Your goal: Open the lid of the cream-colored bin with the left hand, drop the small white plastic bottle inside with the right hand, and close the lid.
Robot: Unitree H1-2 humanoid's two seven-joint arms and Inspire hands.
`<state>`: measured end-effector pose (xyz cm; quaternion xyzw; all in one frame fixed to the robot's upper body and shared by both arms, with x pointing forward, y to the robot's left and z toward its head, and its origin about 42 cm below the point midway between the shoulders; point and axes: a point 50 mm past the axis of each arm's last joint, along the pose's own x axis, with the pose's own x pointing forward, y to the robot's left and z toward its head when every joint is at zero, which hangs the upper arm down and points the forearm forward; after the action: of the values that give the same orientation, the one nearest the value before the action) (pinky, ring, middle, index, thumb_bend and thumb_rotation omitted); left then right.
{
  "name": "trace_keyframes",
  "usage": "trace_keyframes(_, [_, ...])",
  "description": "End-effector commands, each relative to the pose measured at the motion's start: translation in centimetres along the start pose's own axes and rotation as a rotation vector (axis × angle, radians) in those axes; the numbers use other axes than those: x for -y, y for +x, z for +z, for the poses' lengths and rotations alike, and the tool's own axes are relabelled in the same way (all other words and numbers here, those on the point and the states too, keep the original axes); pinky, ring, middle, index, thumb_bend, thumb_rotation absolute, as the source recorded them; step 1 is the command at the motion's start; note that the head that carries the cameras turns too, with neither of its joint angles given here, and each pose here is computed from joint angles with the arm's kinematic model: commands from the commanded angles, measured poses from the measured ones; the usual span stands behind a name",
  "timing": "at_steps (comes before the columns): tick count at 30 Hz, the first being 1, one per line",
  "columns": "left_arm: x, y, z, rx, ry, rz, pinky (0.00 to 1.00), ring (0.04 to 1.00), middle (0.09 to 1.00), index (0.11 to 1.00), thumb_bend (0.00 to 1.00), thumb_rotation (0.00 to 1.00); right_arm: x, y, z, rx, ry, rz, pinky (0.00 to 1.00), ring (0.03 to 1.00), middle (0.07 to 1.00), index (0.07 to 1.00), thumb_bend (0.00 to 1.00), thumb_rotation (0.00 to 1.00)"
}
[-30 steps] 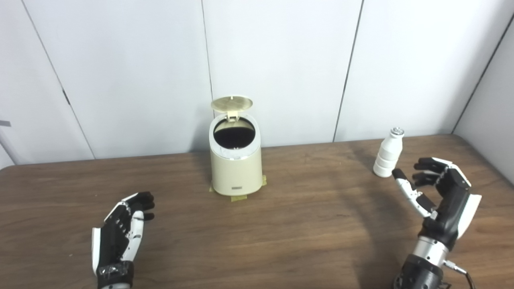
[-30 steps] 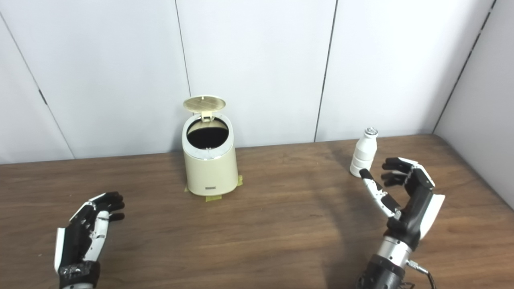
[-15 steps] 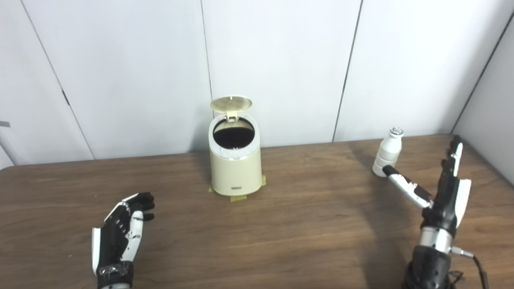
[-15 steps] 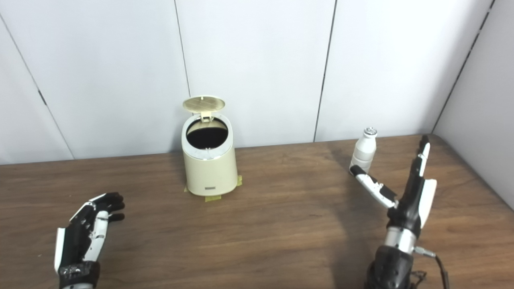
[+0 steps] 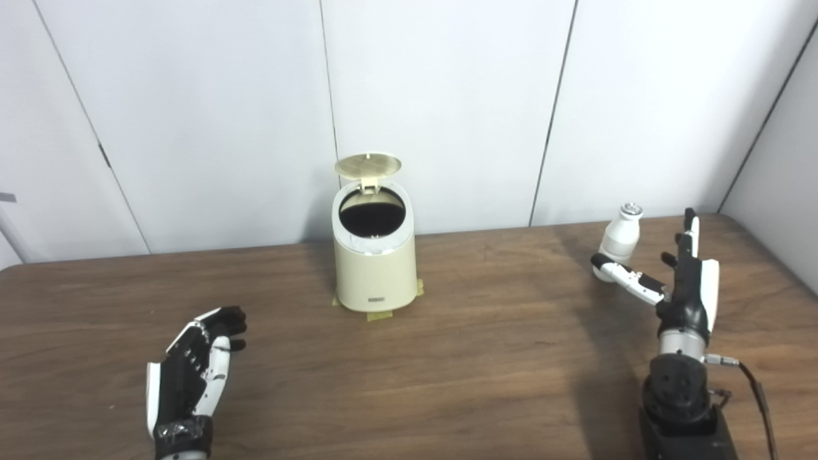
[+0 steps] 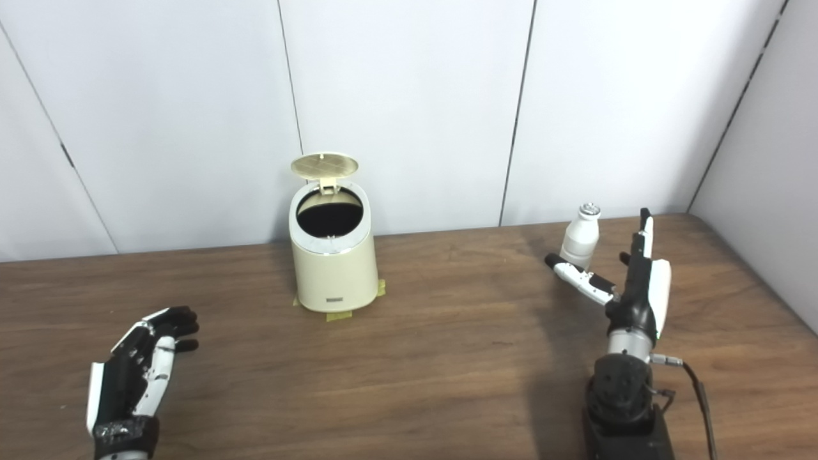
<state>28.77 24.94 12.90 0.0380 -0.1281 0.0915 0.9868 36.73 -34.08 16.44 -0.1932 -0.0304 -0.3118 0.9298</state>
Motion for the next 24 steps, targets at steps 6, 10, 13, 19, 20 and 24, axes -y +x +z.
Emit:
trace_keyframes(6, [-1.0,0.0,-0.3,0.016,0.045,-0.008,0.62,0.686,0.689,0.678,0.16,0.50,-0.6,3.6,2.7,0.035,-0.011,-0.012,0.84,0.962,1.000,1.000,0.83,0.22])
trace_keyframes(10, [-1.3,0.0,-0.4,0.020,0.047,-0.007,0.62,0.685,0.685,0.673,0.15,0.48,-0.8,4.0,2.4,0.037,-0.012,-0.017,0.83,0.968,1.000,1.000,0.87,0.27])
trace_keyframes(13, [-1.6,0.1,-0.4,0.016,0.051,-0.007,0.63,0.688,0.687,0.675,0.15,0.47,-1.0,3.9,2.4,0.031,-0.011,-0.024,0.82,0.970,1.000,1.000,0.89,0.30])
trace_keyframes(19, [-2.1,0.1,-0.5,0.006,0.049,-0.016,0.63,0.693,0.693,0.681,0.15,0.48,-1.5,3.8,2.2,0.021,-0.020,-0.026,0.78,0.944,1.000,1.000,0.86,0.28])
trace_keyframes(20, [-2.2,0.1,-0.5,0.001,0.046,-0.016,0.63,0.695,0.694,0.681,0.15,0.48,-1.6,3.9,2.1,0.021,-0.020,-0.025,0.78,0.947,1.000,1.000,0.86,0.27])
trace_keyframes(24, [-2.8,0.2,-0.6,-0.001,0.043,-0.019,0.65,0.702,0.699,0.687,0.14,0.43,-2.3,3.9,2.0,0.015,-0.016,-0.027,0.79,0.945,1.000,1.000,0.85,0.23])
